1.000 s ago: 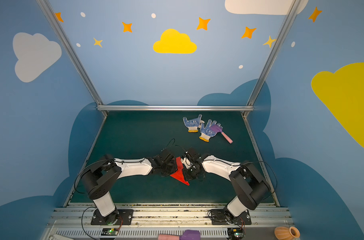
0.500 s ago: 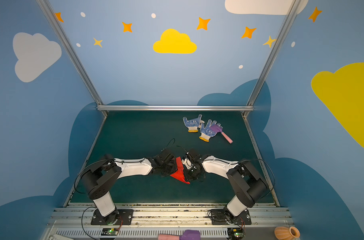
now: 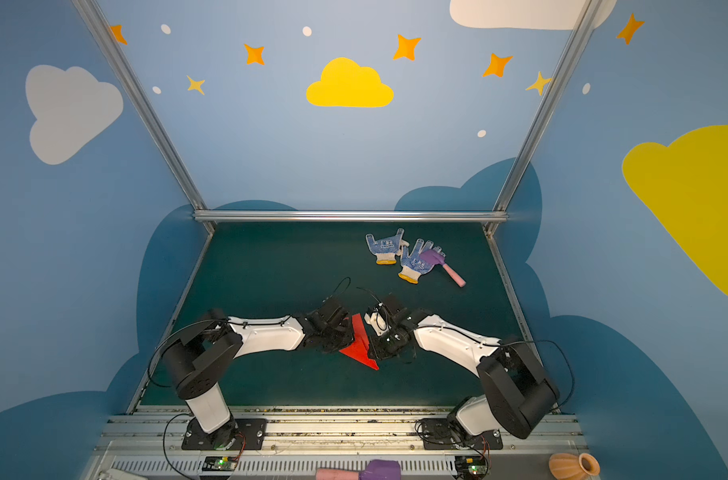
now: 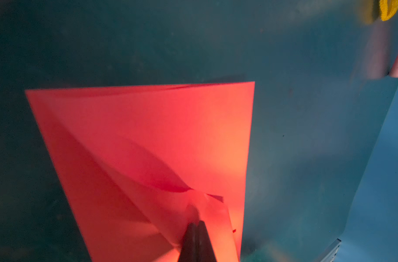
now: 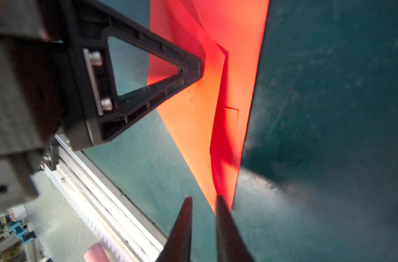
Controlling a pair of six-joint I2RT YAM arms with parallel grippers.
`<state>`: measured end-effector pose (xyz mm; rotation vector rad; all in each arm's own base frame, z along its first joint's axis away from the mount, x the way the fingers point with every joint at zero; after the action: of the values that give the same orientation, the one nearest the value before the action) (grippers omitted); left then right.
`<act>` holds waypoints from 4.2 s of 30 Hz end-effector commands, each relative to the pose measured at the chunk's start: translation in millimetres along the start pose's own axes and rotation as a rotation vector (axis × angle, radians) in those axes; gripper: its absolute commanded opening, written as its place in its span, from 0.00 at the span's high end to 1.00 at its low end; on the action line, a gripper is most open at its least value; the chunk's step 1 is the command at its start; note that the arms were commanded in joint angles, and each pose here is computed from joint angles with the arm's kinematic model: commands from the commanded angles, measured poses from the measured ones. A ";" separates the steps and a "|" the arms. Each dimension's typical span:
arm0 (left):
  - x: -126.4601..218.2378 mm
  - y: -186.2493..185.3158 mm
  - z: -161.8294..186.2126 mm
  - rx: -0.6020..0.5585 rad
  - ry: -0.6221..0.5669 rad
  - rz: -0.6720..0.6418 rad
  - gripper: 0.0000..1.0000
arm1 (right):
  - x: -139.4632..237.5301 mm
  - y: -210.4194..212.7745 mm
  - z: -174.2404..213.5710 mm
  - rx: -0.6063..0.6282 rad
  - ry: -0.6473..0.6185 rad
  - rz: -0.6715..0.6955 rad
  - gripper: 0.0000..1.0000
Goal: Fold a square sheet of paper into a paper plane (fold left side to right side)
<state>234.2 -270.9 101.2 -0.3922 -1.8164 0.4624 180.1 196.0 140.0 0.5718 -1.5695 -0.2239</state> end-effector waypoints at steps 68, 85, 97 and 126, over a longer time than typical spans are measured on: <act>-0.4 -32.8 27.1 -0.360 0.111 0.175 0.96 | -56.0 -31.8 5.2 -0.109 0.215 0.010 1.00; -14.6 -22.8 24.8 -0.369 0.114 0.095 0.96 | -55.6 -32.2 5.3 -0.111 0.217 0.002 1.00; -21.6 -9.7 31.8 -0.352 0.133 0.053 0.96 | -24.9 -15.8 -2.8 -0.087 0.134 -0.014 0.77; -19.9 -10.6 30.1 -0.353 0.128 0.049 0.96 | -39.4 -11.1 -2.5 -0.130 0.079 0.038 1.00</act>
<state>212.4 -302.3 98.1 -0.7683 -1.7771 0.2005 185.9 208.9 109.0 0.4764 -1.4793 -0.2870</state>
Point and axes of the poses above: each gripper's point midway between its finger pads, its own x axis back along the fingers, its own y axis along the line the jaws close on, z = x × y, the point moved 10 cm from there along x, back along the fingers, and after that the axes turned 13 degrees about -x, right-handed, at the moved point
